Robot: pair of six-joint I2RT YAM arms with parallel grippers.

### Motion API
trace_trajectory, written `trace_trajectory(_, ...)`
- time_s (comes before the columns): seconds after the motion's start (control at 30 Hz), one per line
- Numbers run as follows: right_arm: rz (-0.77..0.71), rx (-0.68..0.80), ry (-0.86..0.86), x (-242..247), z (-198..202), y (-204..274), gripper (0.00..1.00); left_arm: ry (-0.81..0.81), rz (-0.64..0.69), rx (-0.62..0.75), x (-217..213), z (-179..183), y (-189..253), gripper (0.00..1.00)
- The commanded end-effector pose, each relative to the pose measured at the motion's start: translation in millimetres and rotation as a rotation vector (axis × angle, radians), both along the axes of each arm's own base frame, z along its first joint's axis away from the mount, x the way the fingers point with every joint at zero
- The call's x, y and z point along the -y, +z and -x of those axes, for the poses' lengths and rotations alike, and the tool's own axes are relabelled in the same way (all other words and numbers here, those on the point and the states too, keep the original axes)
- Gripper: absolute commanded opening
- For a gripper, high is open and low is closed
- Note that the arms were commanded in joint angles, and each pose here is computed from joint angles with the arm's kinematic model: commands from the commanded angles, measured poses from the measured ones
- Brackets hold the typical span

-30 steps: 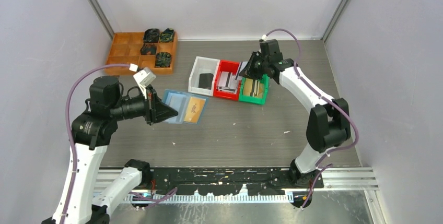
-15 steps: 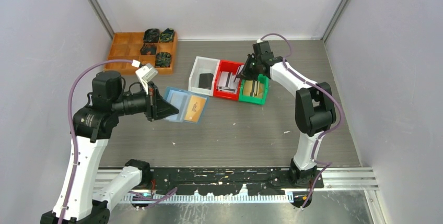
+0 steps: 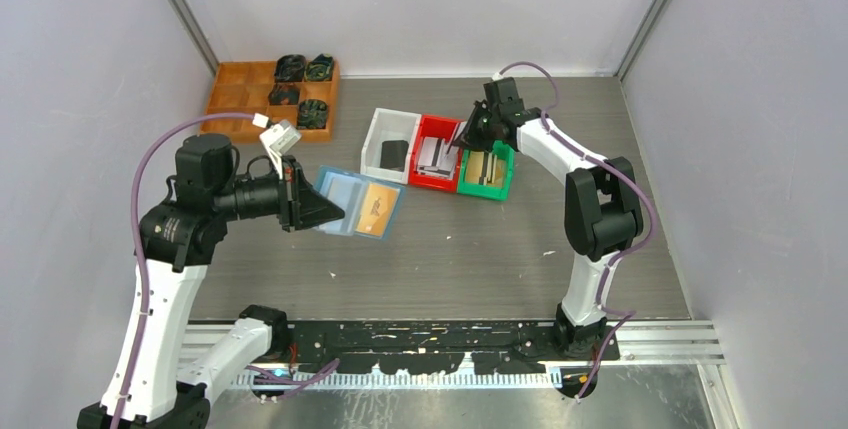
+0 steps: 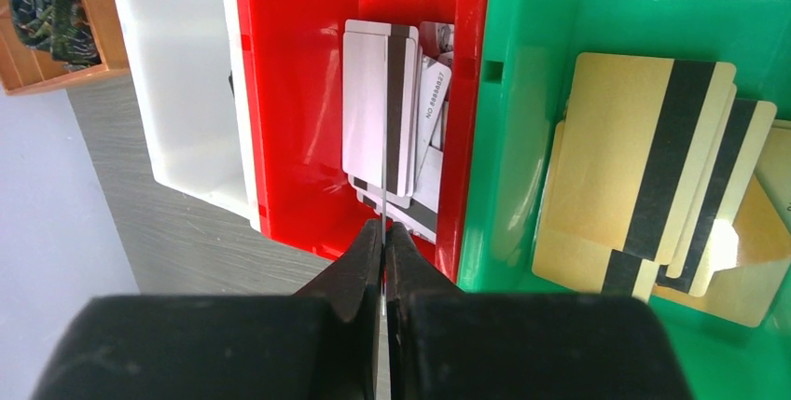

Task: Take the credit cards out of the card holder
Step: Place the credit card in the storage box.

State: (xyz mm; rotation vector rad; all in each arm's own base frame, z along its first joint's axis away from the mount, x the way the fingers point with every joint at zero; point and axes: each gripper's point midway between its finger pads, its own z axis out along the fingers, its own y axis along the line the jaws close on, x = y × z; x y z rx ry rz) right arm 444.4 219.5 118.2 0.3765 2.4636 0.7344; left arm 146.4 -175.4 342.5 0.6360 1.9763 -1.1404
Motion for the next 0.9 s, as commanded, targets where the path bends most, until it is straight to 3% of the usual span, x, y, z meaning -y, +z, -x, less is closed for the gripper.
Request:
trace_trajectory(0.0, -0.053, 0.08, 0.006, -13, -18, 23, 0.01, -0.049, 0.078, 0.089, 7, 7, 33, 0.0)
trace_trajectory(0.33, -0.07, 0.055, 0.069, -46, -25, 11, 0.01, -0.055, 0.106, 0.085, 9, 6, 41, 0.0)
trace_trajectory(0.5, -0.051, 0.045, 0.093, -58, -28, 4, 0.05, -0.061, 0.123, 0.07, 11, 7, 48, 0.0)
trace_trajectory(0.67, -0.028, 0.075, 0.109, -62, -25, 11, 0.21, -0.065, 0.131, 0.071, 11, 9, 50, 0.0)
trace_trajectory(0.87, 0.065, 0.16, 0.116, -60, -10, 41, 0.52, -0.076, 0.172, 0.086, 14, 13, 62, 0.0)
